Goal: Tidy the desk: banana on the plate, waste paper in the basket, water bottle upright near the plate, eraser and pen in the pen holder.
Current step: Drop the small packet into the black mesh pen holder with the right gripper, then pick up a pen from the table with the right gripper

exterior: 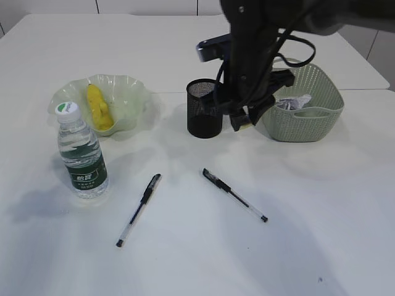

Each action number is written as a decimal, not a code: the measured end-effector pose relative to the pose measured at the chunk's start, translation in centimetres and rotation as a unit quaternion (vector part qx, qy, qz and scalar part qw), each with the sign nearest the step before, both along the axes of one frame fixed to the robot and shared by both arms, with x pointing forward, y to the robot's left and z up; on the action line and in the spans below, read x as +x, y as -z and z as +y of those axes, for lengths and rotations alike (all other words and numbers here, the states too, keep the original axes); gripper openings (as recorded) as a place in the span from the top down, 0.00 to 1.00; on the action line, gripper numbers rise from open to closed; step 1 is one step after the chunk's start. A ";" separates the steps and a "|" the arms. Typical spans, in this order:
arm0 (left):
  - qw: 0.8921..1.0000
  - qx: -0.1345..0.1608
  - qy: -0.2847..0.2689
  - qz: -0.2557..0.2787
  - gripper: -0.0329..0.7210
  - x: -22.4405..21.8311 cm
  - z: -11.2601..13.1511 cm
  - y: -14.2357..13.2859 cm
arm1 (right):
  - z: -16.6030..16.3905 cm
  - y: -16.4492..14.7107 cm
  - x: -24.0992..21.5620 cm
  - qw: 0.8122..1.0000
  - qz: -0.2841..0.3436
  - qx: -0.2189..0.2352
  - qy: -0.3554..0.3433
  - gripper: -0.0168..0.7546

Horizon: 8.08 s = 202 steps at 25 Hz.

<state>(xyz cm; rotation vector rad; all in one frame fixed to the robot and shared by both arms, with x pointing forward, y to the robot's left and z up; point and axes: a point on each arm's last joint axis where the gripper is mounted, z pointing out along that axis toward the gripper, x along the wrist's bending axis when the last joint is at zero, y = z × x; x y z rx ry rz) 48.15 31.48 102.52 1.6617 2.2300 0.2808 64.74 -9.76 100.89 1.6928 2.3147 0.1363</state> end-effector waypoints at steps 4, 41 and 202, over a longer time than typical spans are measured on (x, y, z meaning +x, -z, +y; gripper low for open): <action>1.000 0.000 0.000 0.000 0.17 0.0 0.0 0.0 | -3.3 -1.6 0.9 0.998 0.001 0.036 0.041 0.66; 1.000 -0.001 0.001 0.010 0.17 -0.2 0.0 0.1 | -1.6 1.0 7.2 0.946 -0.197 0.256 -0.017 0.66; 0.996 0.010 0.072 -0.050 0.28 -5.7 -0.9 -5.2 | 1.0 11.1 -1.4 0.975 0.136 0.051 -0.166 0.91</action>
